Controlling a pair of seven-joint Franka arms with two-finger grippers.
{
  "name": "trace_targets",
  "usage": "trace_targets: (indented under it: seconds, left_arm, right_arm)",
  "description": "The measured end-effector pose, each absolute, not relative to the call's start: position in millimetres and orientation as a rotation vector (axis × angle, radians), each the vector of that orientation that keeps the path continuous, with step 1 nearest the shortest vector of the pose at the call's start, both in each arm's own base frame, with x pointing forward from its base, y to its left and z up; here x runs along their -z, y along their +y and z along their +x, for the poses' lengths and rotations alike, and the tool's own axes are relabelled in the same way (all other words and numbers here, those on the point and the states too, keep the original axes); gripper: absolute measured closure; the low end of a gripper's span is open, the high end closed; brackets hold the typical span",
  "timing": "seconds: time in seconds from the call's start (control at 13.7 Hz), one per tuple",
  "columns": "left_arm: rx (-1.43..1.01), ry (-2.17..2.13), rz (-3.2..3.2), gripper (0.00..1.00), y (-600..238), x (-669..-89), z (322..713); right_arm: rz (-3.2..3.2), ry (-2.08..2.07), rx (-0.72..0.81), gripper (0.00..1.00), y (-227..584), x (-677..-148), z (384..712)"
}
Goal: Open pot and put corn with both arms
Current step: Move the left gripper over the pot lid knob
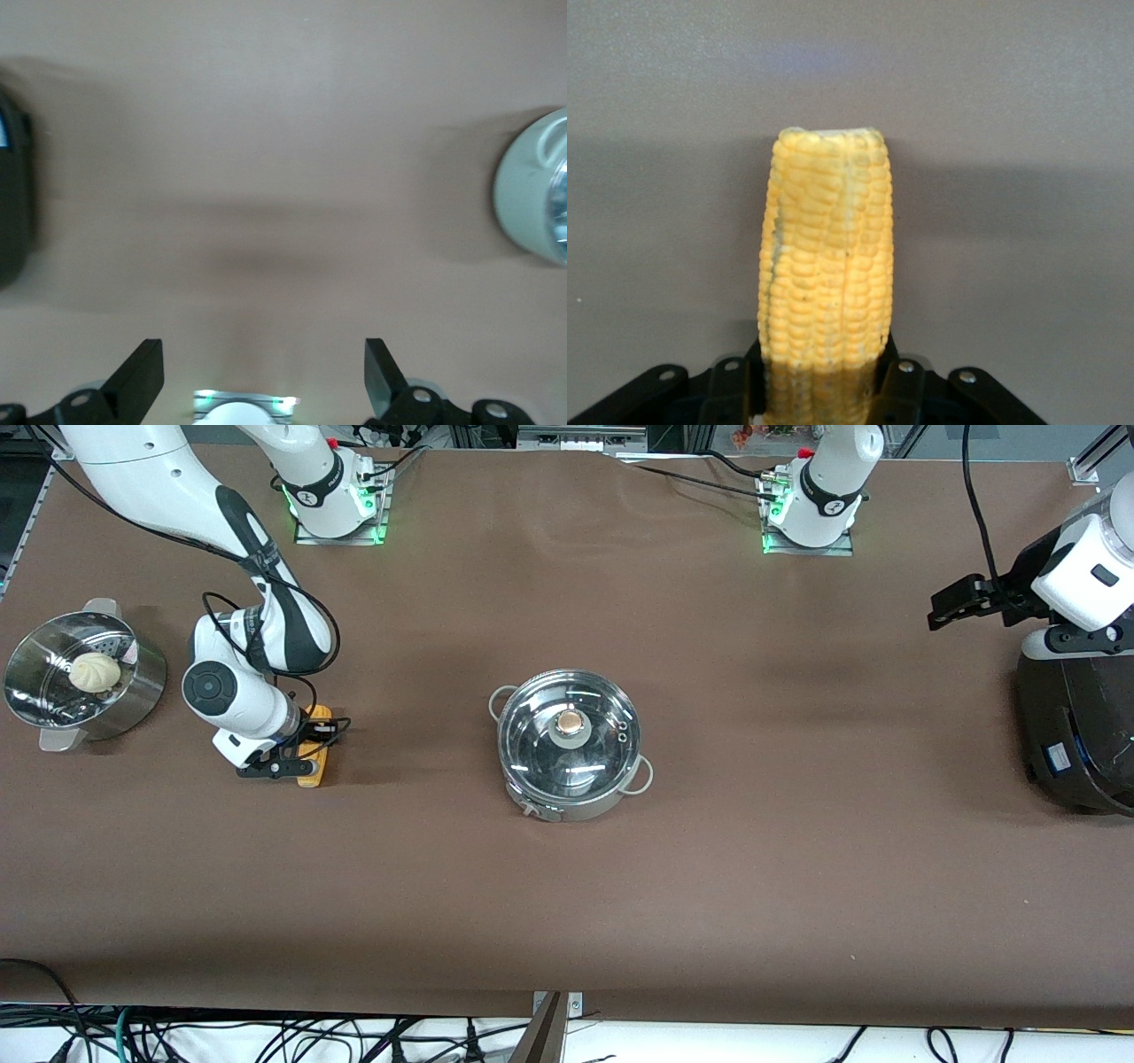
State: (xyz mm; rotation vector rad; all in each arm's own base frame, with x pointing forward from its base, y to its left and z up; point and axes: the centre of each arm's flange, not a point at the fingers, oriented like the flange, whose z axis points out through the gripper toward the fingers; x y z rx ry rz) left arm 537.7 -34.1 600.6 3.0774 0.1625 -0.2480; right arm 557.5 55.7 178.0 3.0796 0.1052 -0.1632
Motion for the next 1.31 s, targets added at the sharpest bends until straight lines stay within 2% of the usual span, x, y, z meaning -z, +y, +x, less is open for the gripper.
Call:
trace_targets:
  seconds: [0.07,0.22,0.29,0.51,1.31]
  left_arm:
    - [0.252,0.179,3.066,0.0,-40.1,-597.8,539.5]
    - [0.282,0.196,3.063,0.0,-62.5,-587.1,543.3]
    - [0.291,0.2,3.065,0.0,-75.5,-580.1,546.5]
    - [0.239,0.239,3.064,0.0,-116.3,-563.6,559.4]
    - [0.178,0.54,2.937,0.0,-362.7,-467.6,559.1]
  right_arm:
    - [3.079,0.106,0.162,0.57,56.0,-178.2,557.8]
    - [3.08,0.108,0.16,0.67,56.3,-178.4,558.0]
    - [3.08,0.108,0.16,0.68,56.3,-178.4,558.0]
    - [3.08,0.109,0.159,0.68,56.5,-178.5,558.1]
    - [3.08,0.11,0.158,0.68,56.9,-178.7,558.3]
